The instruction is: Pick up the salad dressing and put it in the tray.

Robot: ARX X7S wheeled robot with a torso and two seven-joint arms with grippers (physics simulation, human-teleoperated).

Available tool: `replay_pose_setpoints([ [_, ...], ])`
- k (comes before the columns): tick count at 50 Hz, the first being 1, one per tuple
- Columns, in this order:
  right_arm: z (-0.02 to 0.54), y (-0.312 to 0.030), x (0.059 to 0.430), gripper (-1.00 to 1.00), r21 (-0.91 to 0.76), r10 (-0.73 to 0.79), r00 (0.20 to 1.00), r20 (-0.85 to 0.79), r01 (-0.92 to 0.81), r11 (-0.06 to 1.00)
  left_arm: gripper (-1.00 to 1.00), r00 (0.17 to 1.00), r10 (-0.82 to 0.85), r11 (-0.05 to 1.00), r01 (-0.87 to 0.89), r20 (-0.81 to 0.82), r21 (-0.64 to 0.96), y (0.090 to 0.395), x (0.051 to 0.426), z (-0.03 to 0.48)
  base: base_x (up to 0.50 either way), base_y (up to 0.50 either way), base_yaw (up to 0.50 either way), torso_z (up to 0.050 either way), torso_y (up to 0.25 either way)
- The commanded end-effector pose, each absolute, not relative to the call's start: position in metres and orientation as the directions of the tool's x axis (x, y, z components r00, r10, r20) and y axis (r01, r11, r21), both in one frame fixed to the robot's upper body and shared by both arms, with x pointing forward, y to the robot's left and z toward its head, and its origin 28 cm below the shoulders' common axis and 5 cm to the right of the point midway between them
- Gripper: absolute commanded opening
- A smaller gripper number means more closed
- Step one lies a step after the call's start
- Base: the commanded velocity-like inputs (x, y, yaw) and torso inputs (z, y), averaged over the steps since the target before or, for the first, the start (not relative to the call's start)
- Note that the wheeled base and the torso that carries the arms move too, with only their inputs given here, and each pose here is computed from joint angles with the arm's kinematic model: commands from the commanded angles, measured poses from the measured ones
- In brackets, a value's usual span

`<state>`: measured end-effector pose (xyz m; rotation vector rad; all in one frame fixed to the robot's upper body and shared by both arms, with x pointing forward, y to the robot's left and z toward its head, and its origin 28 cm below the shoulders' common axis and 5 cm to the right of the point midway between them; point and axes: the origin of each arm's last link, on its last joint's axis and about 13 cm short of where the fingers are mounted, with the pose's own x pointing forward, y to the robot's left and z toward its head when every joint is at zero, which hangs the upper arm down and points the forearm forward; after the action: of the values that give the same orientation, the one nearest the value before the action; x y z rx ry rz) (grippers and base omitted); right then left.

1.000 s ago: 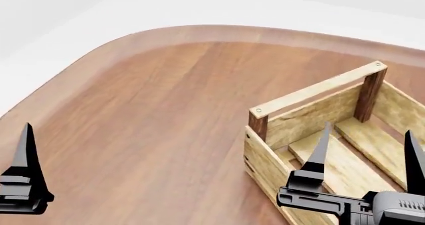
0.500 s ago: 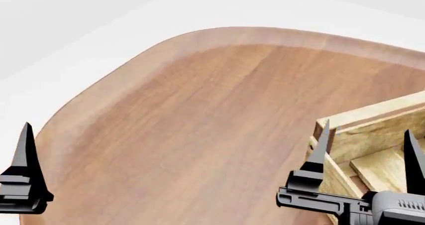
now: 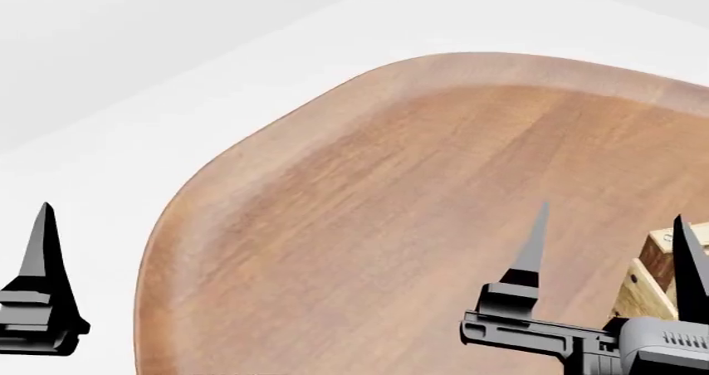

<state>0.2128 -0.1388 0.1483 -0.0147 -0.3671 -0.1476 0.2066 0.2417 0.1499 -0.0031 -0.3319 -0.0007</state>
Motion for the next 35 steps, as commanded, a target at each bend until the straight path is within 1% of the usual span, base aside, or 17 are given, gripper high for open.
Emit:
replay_pose_setpoints([
  [1,0.147,-0.138,0.213,1.0,-0.001,-0.136,0.926,0.353,0.145,0.989,1.0,0.946,0.001,1.0,0.001,0.323,-0.004,0.242,0.207,0.149,-0.11,0.12,0.0,0.0,0.0],
  [5,0.146,-0.137,0.212,1.0,0.006,-0.126,0.926,0.357,0.132,0.991,1.0,0.946,0.002,1.0,-0.001,0.323,-0.004,0.242,0.207,0.148,0.0,0.0,0.0,0.0,0.0],
  [8,0.144,-0.136,0.209,1.0,-0.032,-0.1,0.931,0.351,0.119,0.992,1.0,0.947,0.005,1.0,-0.003,0.322,-0.005,0.242,0.207,0.148,0.0,0.0,0.0,0.0,0.0],
  [9,0.144,-0.136,0.207,1.0,-0.054,-0.066,0.942,0.329,0.089,0.995,1.0,0.947,0.007,1.0,-0.006,0.323,-0.006,0.243,0.207,0.148,0.0,0.0,0.0,0.0,0.0],
  [11,0.143,-0.138,0.206,1.0,-0.073,-0.066,0.949,0.308,0.093,0.993,1.0,0.946,0.009,1.0,-0.007,0.323,-0.008,0.243,0.207,0.148,0.0,0.0,0.0,0.0,0.0],
  [12,0.142,-0.139,0.205,1.0,-0.087,-0.04,0.955,0.295,0.069,0.994,1.0,0.947,0.008,1.0,-0.005,0.322,-0.009,0.243,0.207,0.148,0.0,0.0,0.0,0.0,0.0],
  [13,0.141,-0.142,0.205,1.0,-0.078,-0.043,0.967,0.25,0.064,0.995,1.0,0.947,0.009,1.0,-0.006,0.322,-0.009,0.243,0.207,0.148,0.0,0.0,0.0,0.0,0.0],
  [14,0.14,-0.144,0.204,1.0,-0.078,-0.043,0.97,0.239,0.063,0.995,1.0,0.947,0.008,1.0,-0.005,0.321,-0.01,0.243,0.206,0.148,0.0,0.0,0.0,0.0,0.0],
  [15,0.137,-0.145,0.203,1.0,-0.107,-0.025,0.976,0.218,0.049,0.993,1.0,0.948,0.008,1.0,-0.005,0.32,-0.01,0.243,0.206,0.148,0.0,0.0,0.0,0.0,0.0],
  [16,0.133,-0.146,0.201,1.0,-0.13,0.043,0.983,0.18,-0.02,0.991,1.0,0.948,0.008,1.0,-0.005,0.318,-0.01,0.243,0.206,0.147,0.0,0.0,0.0,0.0,0.0],
  [18,0.125,-0.148,0.198,1.0,-0.174,0.081,0.988,0.13,-0.057,0.983,1.0,0.949,0.008,1.0,-0.004,0.316,-0.011,0.243,0.205,0.147,0.0,0.0,0.0,0.0,0.0],
  [21,0.125,-0.151,0.192,1.0,-0.164,0.158,0.987,0.034,-0.151,0.975,1.0,0.949,0.009,1.0,-0.005,0.316,-0.012,0.244,0.205,0.147,0.0,0.0,0.0,0.0,0.0],
  [22,0.121,-0.152,0.19,1.0,-0.212,0.178,0.984,0.009,-0.172,0.962,1.0,0.949,0.008,1.0,-0.005,0.316,-0.011,0.244,0.205,0.147,0.0,0.0,0.0,0.0,0.0],
  [23,0.12,-0.152,0.188,1.0,-0.247,0.178,0.984,0.0,-0.173,0.953,1.0,0.949,0.008,1.0,-0.005,0.316,-0.011,0.244,0.205,0.147,0.0,0.0,0.0,0.0,0.0],
  [24,0.118,-0.154,0.184,1.0,-0.275,0.198,0.978,-0.059,-0.206,0.939,1.0,0.949,0.008,1.0,-0.005,0.315,-0.012,0.244,0.205,0.147,0.0,0.0,0.0,0.0,0.0],
  [29,0.109,-0.16,0.177,1.0,-0.319,0.208,0.96,-0.188,-0.26,0.911,1.0,0.95,0.005,1.0,0.0,0.312,-0.014,0.243,0.204,0.146,0.0,0.0,0.0,0.0,0.0],
  [35,0.103,-0.163,0.174,1.0,-0.366,0.206,0.945,-0.253,-0.29,0.884,1.0,0.95,0.004,1.0,-0.001,0.313,-0.01,0.243,0.204,0.146,0.0,0.0,0.0,0.0,0.0],
])
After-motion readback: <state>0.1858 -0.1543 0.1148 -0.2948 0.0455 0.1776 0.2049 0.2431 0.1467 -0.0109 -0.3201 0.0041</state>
